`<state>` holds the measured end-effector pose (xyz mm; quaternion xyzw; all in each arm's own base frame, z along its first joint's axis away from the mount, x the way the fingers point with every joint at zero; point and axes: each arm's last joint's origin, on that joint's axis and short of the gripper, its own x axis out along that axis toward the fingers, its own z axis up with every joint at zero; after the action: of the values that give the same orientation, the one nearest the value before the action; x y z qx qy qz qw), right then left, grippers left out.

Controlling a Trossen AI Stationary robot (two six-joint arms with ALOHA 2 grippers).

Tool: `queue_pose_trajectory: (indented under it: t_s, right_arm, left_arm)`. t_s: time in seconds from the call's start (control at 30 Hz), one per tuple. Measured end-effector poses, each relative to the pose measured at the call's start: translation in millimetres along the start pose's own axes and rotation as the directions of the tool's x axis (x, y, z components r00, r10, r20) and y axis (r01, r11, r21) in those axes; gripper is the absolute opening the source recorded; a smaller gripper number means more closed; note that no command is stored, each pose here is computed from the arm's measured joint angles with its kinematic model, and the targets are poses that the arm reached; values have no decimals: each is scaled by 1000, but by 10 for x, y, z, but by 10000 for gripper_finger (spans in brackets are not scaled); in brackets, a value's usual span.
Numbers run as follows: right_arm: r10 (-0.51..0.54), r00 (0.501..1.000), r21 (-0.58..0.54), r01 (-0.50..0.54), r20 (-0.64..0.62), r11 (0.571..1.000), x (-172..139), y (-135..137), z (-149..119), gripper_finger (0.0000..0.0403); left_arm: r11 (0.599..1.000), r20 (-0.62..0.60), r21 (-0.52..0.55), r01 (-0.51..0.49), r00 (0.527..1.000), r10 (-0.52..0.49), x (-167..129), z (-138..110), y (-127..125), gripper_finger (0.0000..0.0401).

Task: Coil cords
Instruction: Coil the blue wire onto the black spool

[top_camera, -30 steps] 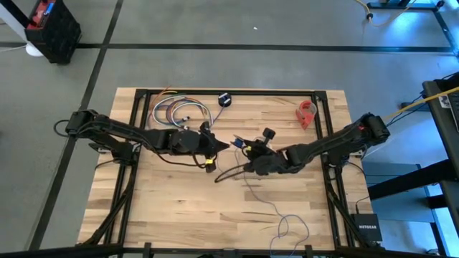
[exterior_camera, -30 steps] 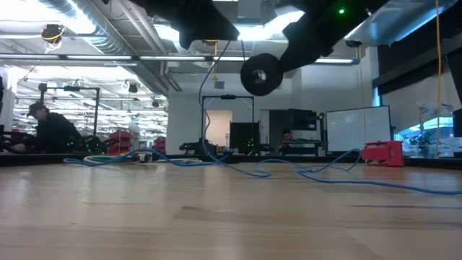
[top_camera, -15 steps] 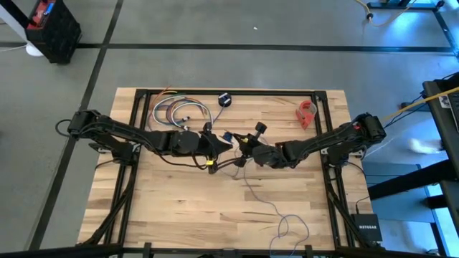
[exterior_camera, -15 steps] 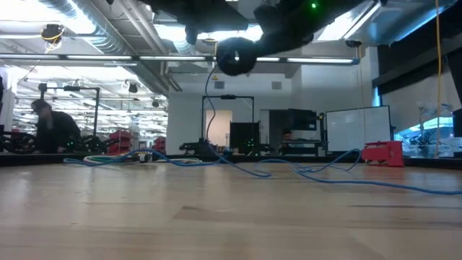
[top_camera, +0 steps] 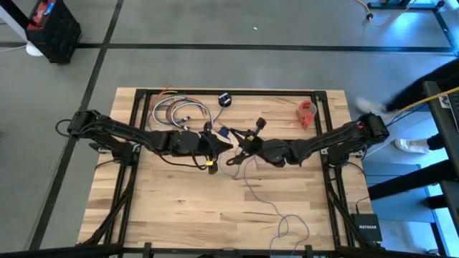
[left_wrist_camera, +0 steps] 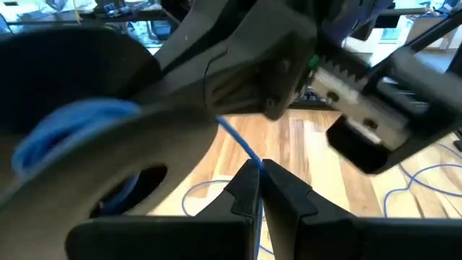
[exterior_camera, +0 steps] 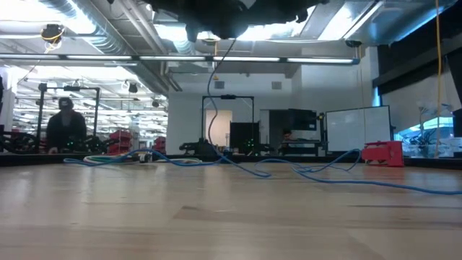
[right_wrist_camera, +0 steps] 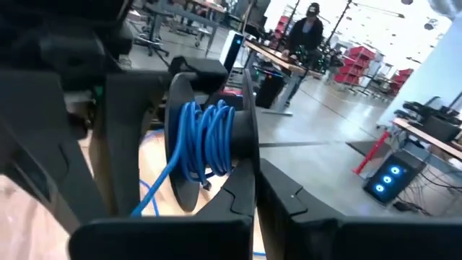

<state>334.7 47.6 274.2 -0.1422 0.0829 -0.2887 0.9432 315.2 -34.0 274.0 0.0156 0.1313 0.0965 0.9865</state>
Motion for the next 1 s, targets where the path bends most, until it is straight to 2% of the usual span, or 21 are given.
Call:
queue_pose_trajectory:
  t_s: [0.43, 0.73, 0.87, 1.0]
  right_arm:
    - [47, 995, 46, -51, 84, 998, -153, -202, 240, 5]
    - [58, 989, 51, -65, 133, 997, -362, -246, 400, 5]
    - [68, 986, 43, -76, 150, 996, -448, -246, 452, 5]
    - [65, 988, 33, -70, 141, 997, -463, -242, 449, 5]
  left_arm:
    - [1000, 7, 18, 3, 1000, -3, -6, 17, 0, 8]
    - [994, 11, 108, 21, 1000, -22, -19, 11, -55, 8]
    - [993, 119, 118, 23, 992, -37, -40, -85, -82, 8]
    - [997, 185, 73, -7, 983, -6, -46, -265, 35, 8]
